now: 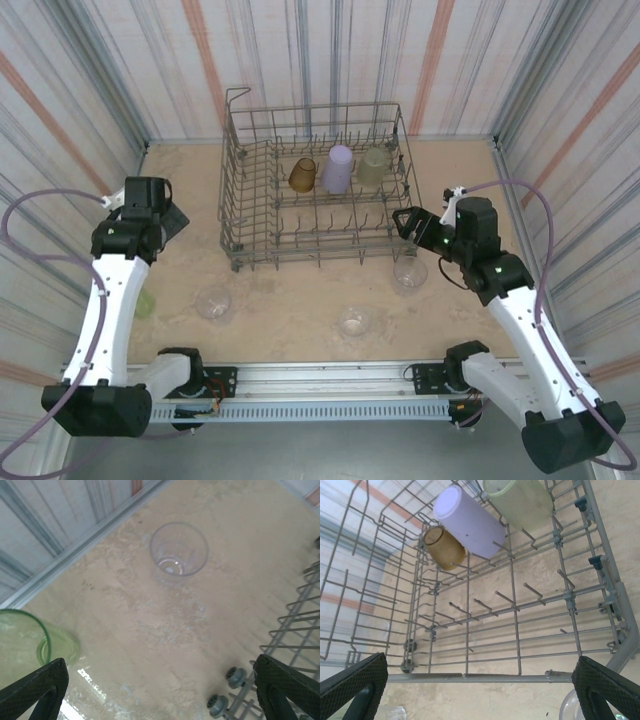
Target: Load the cups into the dish rack
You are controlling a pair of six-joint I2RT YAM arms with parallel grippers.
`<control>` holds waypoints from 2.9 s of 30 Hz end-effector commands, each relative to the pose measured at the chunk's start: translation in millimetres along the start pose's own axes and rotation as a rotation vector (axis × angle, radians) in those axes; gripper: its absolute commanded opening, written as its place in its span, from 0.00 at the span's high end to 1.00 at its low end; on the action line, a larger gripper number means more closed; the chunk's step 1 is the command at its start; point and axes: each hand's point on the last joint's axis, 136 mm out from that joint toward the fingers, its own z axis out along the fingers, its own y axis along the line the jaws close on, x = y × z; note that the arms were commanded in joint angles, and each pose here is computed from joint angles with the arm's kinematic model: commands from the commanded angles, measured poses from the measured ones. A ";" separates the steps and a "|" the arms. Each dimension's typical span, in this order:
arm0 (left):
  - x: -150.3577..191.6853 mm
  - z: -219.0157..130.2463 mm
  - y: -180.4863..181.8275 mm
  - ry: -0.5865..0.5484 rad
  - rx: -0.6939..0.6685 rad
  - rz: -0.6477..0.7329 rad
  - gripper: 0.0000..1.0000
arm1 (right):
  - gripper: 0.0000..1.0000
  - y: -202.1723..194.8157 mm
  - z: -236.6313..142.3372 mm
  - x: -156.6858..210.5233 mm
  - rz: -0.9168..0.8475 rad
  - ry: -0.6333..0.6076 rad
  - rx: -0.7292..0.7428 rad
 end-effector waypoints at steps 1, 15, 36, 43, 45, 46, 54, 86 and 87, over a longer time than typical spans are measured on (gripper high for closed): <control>12.4 5.7 8.4 0.053 -0.008 0.005 0.01 | 0.01 4.1 1.5 -4.0 -0.015 -0.003 -0.002; 28.5 23.2 53.1 0.087 -0.186 -0.003 0.01 | 0.01 15.8 11.7 7.5 -0.024 0.071 -0.048; 52.3 74.6 80.8 0.205 -0.231 -0.098 0.02 | 0.01 15.5 15.0 11.3 -0.027 0.072 -0.033; 58.7 83.2 87.2 0.204 -0.255 -0.100 0.11 | 0.01 9.2 15.8 9.4 -0.033 0.051 -0.005; 59.5 86.4 86.6 0.212 -0.257 -0.096 0.14 | 0.01 9.5 18.1 9.8 -0.035 0.061 -0.004; 59.8 87.8 86.0 0.216 -0.254 -0.089 0.18 | 0.01 8.9 19.3 10.5 -0.034 0.065 -0.001; 64.2 92.2 81.4 0.234 -0.227 -0.076 0.57 | 0.01 8.8 23.8 11.7 -0.019 0.074 -0.003; 49.1 74.8 11.8 0.279 0.155 -0.040 1.00 | 0.01 10.6 37.4 10.7 -0.016 0.104 0.008; 46.9 73.3 9.6 0.276 0.166 -0.040 1.00 | 0.01 10.6 38.1 10.9 -0.016 0.105 0.008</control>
